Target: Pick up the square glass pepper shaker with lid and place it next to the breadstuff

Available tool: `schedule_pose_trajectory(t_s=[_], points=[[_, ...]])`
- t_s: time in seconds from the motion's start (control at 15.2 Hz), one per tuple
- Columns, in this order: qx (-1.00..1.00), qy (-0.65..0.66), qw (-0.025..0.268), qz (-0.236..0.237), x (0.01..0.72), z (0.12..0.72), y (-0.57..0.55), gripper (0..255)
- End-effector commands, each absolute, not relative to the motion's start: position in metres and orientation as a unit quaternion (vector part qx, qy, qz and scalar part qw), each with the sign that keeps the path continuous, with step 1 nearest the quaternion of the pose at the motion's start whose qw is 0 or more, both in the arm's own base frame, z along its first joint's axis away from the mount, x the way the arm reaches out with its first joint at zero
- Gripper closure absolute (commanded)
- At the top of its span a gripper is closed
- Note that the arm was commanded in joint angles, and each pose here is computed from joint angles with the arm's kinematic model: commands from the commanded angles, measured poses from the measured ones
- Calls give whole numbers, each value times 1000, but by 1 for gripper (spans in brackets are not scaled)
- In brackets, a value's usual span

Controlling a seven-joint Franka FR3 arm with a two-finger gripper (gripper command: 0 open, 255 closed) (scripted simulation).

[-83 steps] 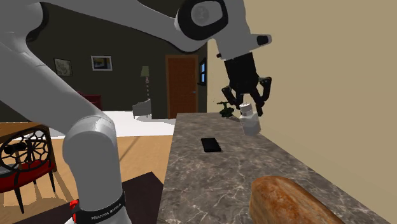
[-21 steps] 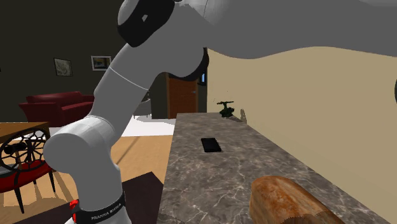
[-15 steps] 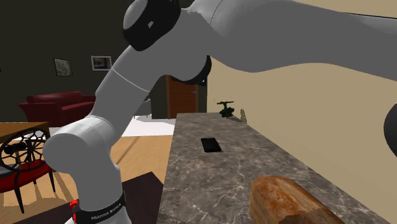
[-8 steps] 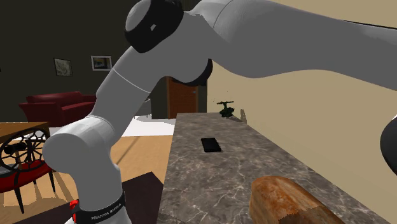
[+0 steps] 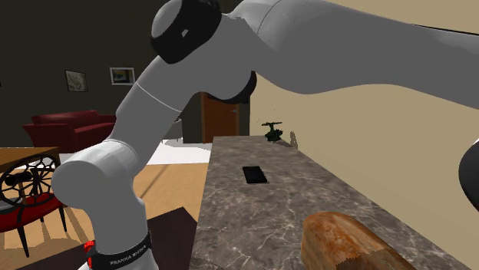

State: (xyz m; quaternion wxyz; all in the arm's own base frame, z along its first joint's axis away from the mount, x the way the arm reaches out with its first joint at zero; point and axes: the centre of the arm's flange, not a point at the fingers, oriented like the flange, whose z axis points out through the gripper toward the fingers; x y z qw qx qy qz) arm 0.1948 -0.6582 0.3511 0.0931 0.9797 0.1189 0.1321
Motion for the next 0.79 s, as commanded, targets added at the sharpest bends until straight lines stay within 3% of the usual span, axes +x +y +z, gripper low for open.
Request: schedule_pose_trajectory(t_s=[0.0,0.26,0.73], points=[[980,119,93,132,195,351,-658,0],[980,119,93,132,181,399,-651,0],[980,119,93,132,181,399,-651,0]])
